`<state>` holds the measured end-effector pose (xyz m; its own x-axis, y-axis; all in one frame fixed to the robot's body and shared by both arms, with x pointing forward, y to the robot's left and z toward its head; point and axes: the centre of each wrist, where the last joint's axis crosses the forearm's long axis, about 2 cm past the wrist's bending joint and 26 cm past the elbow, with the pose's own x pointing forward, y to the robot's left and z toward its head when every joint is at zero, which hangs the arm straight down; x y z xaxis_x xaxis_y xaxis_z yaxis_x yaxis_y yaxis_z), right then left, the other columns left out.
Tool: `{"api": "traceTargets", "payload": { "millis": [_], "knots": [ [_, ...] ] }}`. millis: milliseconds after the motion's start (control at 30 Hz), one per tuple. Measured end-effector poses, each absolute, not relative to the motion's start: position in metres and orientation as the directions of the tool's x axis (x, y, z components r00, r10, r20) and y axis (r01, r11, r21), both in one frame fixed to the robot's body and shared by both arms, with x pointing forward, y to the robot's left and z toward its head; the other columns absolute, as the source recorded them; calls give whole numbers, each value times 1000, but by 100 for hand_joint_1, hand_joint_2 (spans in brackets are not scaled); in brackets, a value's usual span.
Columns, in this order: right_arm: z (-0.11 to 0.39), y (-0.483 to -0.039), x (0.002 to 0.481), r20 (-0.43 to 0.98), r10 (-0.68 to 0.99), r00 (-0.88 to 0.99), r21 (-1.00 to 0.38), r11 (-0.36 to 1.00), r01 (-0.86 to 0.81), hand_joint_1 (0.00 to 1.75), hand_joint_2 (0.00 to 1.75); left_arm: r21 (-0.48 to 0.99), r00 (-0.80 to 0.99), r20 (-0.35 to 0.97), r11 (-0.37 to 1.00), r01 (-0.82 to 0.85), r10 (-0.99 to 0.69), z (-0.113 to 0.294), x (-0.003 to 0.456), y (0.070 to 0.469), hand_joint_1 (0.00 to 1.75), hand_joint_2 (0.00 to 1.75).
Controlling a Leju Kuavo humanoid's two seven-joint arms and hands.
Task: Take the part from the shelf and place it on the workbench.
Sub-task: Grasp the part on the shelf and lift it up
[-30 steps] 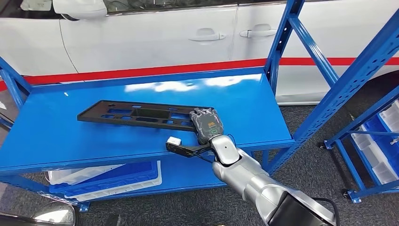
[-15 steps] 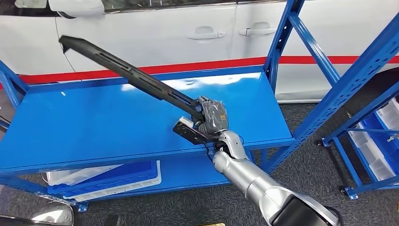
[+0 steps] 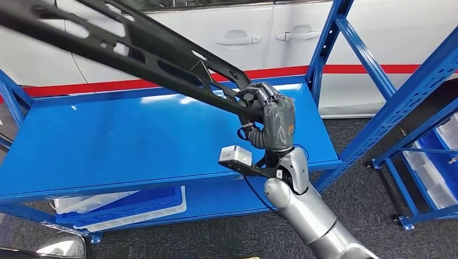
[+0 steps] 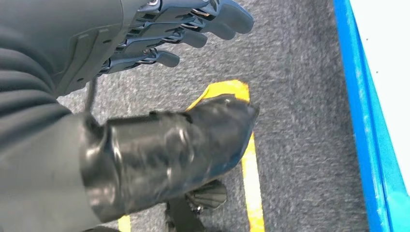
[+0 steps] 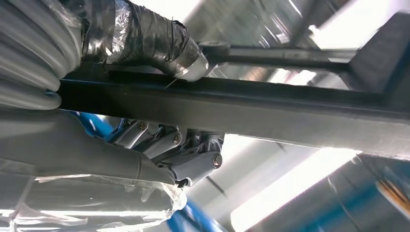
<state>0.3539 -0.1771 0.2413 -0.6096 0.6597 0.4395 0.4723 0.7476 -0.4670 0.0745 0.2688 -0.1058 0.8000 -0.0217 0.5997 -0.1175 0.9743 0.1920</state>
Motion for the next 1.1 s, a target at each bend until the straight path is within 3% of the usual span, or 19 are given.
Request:
{"api": "traceTargets", "payload": {
  "millis": [333,533,1100],
  "knots": [
    [287,-183,307,344,531,-774,-225,847,481,175,175,105,801,598,987,-123,36,-106,75,270,0,175],
    [296,-186,282,391,344,-854,-154,939,308,175,175,73,813,578,989,-129,63,-106,77,271,0,175],
    [285,-190,252,441,240,-865,-292,950,114,175,175,80,820,569,989,-126,59,-106,78,280,0,175]
  ]
}}
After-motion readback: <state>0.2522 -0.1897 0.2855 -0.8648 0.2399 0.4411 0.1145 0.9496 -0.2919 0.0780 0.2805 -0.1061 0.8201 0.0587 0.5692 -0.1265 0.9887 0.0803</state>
